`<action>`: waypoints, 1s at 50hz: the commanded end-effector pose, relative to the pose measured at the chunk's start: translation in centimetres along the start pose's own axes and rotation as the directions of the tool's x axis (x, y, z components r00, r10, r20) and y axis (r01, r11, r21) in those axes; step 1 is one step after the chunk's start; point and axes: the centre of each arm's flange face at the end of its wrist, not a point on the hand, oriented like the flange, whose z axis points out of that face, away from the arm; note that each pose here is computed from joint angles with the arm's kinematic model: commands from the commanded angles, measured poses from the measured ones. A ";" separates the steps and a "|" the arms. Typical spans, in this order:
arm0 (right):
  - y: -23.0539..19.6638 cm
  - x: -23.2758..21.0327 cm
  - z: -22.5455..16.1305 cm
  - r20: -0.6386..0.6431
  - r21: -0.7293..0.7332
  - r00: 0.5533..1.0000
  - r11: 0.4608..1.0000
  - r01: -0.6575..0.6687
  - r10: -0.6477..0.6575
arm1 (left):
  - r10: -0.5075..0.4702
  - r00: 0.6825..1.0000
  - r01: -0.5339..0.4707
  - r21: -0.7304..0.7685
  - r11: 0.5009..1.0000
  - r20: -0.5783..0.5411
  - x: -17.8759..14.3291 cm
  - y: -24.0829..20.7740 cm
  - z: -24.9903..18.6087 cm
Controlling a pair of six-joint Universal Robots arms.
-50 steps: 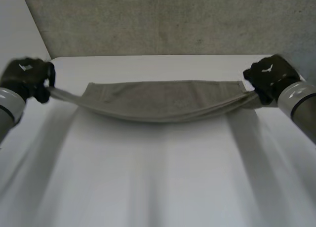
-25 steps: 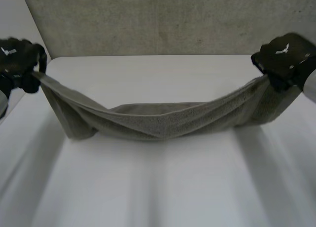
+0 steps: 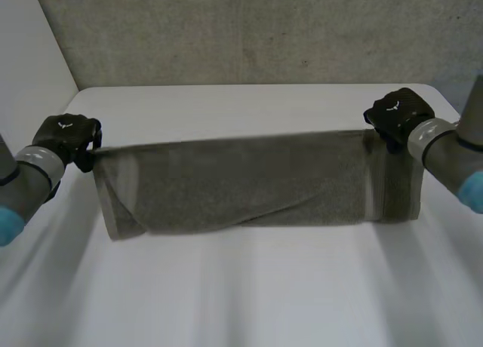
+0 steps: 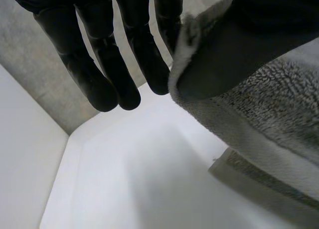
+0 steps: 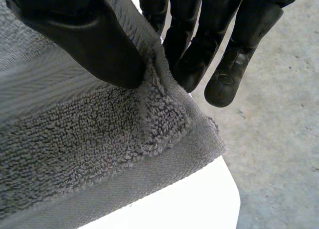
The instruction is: Fold the towel.
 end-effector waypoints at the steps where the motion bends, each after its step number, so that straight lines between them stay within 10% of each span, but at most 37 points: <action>1: 1.6 -0.4 3.0 -0.087 0.022 0.996 1.000 0.010 -0.008 | 0.001 1.000 0.000 -0.032 0.999 0.031 0.1 1.4 2.2; 28: -0.2 2.3 1.2 -0.214 0.097 0.972 0.992 -0.080 0.100 | 0.017 0.997 -0.020 0.038 0.999 0.074 0.9 -2.0 0.6; 50: 3.6 -0.9 -6.2 0.108 -0.118 0.927 0.930 -0.347 0.359 | 0.023 0.985 -0.024 -0.001 1.000 -0.171 5.7 -0.2 -7.8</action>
